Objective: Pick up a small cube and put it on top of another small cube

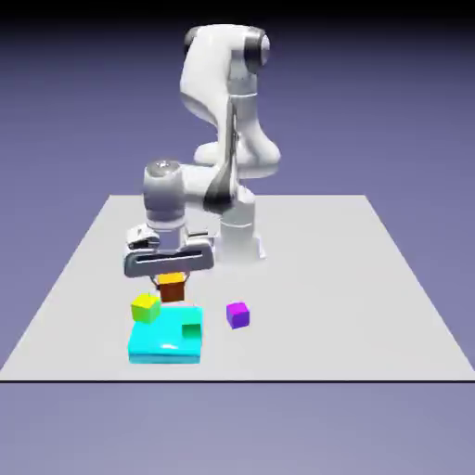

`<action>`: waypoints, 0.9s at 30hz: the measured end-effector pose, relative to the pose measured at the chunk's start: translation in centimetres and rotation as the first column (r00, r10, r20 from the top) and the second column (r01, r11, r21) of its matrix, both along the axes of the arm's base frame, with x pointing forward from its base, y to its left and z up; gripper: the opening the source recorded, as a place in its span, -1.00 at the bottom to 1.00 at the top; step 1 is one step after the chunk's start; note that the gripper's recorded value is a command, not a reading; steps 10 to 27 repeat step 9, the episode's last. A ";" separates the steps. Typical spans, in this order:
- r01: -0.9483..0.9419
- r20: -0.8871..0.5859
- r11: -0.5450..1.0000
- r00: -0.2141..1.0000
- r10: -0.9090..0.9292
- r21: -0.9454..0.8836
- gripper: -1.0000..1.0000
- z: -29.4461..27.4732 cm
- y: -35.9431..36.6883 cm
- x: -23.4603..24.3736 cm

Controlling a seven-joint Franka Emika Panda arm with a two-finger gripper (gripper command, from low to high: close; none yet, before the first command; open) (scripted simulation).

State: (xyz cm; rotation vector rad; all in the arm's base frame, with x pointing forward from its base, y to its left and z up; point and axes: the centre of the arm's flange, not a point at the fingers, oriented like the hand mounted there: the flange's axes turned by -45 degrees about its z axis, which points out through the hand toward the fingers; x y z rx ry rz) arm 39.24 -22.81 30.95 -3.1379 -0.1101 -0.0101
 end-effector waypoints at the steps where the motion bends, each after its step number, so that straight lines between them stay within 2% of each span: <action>1: -0.003 0.000 1.000 1.000 0.003 0.000 -1.00 0.0 0.1 0.1; 6: -0.005 0.000 1.000 1.000 0.005 0.000 -1.00 -6.5 0.2 0.2; 7: -0.004 0.000 1.000 1.000 0.004 -0.001 1.00 -7.0 0.2 0.1; 27: -0.004 0.000 1.000 1.000 0.004 -0.001 1.00 -7.0 0.1 0.1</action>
